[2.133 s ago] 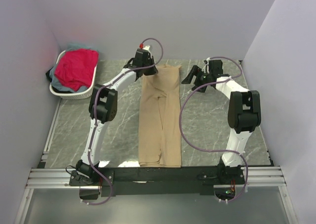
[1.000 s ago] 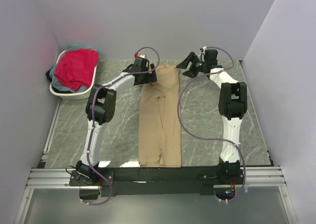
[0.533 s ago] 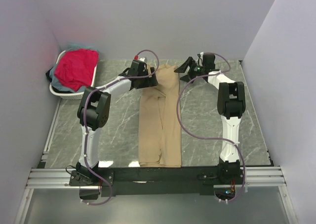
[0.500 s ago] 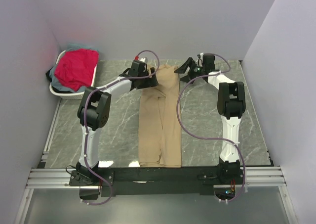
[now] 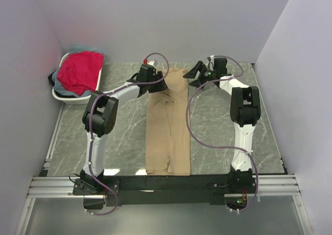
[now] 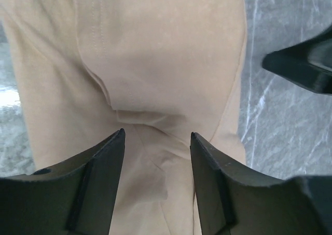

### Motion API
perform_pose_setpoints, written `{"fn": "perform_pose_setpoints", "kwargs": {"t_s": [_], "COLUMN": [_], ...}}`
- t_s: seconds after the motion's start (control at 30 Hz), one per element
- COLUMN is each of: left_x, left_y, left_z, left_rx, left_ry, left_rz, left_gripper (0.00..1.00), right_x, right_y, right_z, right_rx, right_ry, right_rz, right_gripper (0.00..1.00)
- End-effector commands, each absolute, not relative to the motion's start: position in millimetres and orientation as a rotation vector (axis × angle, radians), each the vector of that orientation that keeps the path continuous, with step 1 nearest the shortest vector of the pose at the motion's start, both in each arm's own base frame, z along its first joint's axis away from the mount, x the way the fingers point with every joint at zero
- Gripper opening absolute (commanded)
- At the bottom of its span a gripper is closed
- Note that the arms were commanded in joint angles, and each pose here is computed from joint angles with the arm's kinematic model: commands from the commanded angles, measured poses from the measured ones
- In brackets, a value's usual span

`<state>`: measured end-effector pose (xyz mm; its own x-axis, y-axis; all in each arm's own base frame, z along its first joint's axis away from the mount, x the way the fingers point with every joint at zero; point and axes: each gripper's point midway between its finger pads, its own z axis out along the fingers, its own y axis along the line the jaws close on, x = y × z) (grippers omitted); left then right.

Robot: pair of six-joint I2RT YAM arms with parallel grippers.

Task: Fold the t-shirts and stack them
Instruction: Fold the tshirt

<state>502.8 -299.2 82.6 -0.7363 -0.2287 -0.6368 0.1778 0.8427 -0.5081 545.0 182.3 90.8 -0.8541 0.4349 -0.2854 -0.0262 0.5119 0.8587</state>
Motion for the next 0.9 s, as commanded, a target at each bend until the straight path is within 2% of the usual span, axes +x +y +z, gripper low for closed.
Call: {"fn": "perform_pose_setpoints", "kwargs": {"t_s": [0.0,0.3,0.47,0.57,0.67,0.8,0.87], "left_x": [517,523,529,532,533,531,530], "left_y": [-299,-297,-305,-310,-312,-310,-309], "left_z": [87,65,60,58,57,64,74], "left_rx": [-0.049,-0.089,-0.095,-0.095,-0.092,-0.099,-0.099], "left_ry": [2.233,2.249,2.233,2.234,2.232,2.231,2.221], "left_rz": [-0.682,-0.643,-0.675,-0.686,-0.703,-0.696,-0.691], "left_gripper": [0.58,0.56,0.5,0.39,0.17,0.03,0.01], "right_x": [544,536,532,531,529,526,524], "right_y": [187,185,184,183,183,183,184], "right_z": [148,162,166,164,161,156,153], "right_rx": [0.19,0.164,0.153,0.154,0.157,0.157,0.157], "right_ry": [2.174,2.172,2.176,2.179,2.187,2.196,2.202], "right_rz": [1.303,1.272,1.256,1.251,1.25,1.25,1.25], "right_gripper": [0.83,0.83,0.83,0.83,0.83,0.83,0.83]}}
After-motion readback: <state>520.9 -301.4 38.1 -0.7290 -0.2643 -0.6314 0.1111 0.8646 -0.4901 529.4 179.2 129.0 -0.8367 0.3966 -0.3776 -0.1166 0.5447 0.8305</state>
